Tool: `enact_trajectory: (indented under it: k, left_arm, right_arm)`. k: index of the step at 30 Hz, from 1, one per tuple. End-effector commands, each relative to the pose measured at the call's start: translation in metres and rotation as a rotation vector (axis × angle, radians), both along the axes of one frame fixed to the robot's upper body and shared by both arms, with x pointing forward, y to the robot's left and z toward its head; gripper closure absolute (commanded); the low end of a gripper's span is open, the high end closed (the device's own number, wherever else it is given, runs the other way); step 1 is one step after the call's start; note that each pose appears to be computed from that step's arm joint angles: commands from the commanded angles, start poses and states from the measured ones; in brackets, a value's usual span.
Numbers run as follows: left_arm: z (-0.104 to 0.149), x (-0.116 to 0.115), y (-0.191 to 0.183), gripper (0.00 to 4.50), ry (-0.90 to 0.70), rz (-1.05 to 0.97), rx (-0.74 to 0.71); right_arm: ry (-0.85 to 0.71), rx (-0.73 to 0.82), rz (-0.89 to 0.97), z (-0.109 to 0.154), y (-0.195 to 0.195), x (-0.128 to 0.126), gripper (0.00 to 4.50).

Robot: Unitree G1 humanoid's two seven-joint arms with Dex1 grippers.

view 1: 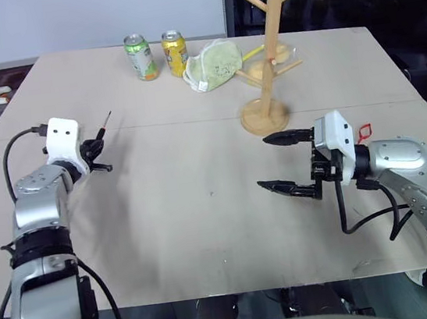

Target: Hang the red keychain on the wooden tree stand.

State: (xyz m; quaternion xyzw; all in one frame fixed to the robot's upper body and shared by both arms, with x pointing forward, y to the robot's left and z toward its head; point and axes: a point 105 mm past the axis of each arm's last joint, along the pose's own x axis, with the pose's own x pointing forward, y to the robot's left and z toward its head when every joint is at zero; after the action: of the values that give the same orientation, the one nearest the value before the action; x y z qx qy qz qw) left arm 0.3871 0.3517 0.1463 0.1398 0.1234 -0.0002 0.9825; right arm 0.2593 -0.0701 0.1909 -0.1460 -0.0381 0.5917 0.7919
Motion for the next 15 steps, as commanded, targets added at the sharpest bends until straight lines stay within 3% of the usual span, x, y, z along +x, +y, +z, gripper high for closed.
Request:
enact_trajectory:
  k: [1,9,11,12,15]
  left_arm:
    - [0.002,0.003,0.013,4.46,-0.016,0.075,-0.009]
    - [-0.007,0.002,0.028,4.46,0.025,0.152,-0.065]
    - [-0.007,0.002,0.027,3.50,0.025,0.146,-0.075]
    - [-0.005,0.003,0.027,3.36,0.019,0.138,-0.080]
    - [0.002,0.002,0.027,2.07,0.007,0.119,-0.087]
  right_arm:
    - [-0.032,-0.005,-0.029,0.004,-0.004,0.002,0.00]
    - [-0.030,0.006,-0.057,0.007,-0.004,0.005,0.00]
    - [-0.030,0.006,-0.060,0.007,-0.004,0.006,0.00]
    - [-0.028,0.006,-0.063,0.007,-0.004,0.006,0.00]
    - [-0.025,-0.003,-0.074,0.006,-0.005,0.007,0.00]
